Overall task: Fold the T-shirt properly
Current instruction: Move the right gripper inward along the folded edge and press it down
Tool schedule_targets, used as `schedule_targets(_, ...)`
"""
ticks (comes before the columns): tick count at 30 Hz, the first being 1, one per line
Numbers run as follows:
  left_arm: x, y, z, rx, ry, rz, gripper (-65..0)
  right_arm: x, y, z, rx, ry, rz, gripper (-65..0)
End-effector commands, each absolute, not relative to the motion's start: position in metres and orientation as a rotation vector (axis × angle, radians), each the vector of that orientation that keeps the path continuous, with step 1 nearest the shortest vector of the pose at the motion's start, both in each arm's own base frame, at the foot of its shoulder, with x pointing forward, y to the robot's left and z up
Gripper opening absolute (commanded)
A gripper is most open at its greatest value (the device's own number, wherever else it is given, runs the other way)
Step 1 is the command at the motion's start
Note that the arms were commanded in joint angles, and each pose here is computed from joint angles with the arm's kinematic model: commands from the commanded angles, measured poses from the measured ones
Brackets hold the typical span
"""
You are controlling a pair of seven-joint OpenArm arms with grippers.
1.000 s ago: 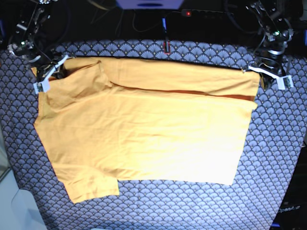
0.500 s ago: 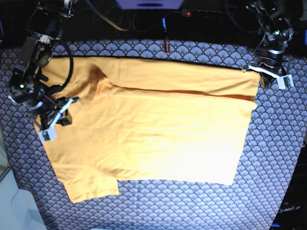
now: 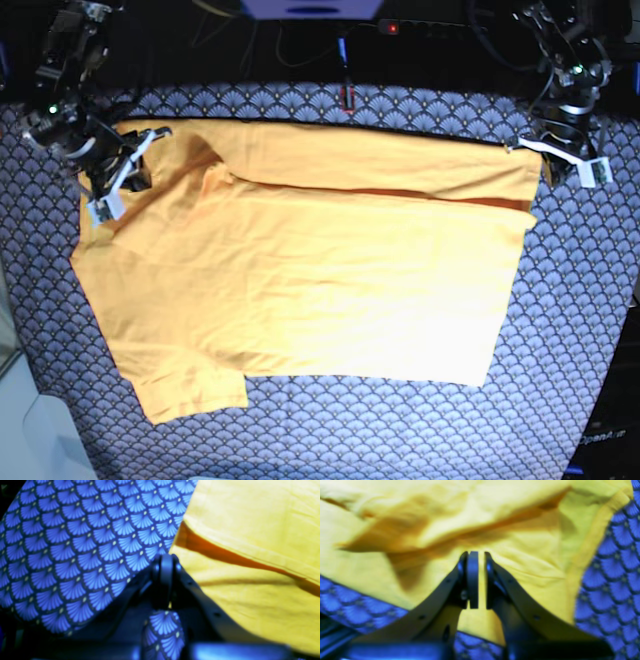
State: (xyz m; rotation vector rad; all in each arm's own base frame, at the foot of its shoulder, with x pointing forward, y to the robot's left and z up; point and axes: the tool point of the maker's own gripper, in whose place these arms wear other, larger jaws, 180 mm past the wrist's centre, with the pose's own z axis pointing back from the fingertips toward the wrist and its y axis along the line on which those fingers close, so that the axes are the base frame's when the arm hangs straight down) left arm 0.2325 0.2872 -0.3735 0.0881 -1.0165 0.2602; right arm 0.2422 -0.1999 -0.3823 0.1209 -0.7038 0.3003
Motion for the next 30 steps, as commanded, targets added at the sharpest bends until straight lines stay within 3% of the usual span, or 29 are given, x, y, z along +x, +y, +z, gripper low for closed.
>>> schedule_targets(1,0.238,0.290,-0.363,0.093,-1.058,0.253,-65.0,0.242,-0.200,-0.378,0.116,-0.724,0.305,-62.5)
schedule_targets(22,0.235,0.291,-0.361,0.100,-1.059,0.248,-65.0,0.229,-0.123,-0.398,0.300,-0.697,0.344,-62.5)
schedule_targets(30,0.234,0.290,-0.361,0.099,-1.057,0.246,-65.0,0.270,-0.103,-0.400,0.356,-0.717,0.377,-62.5)
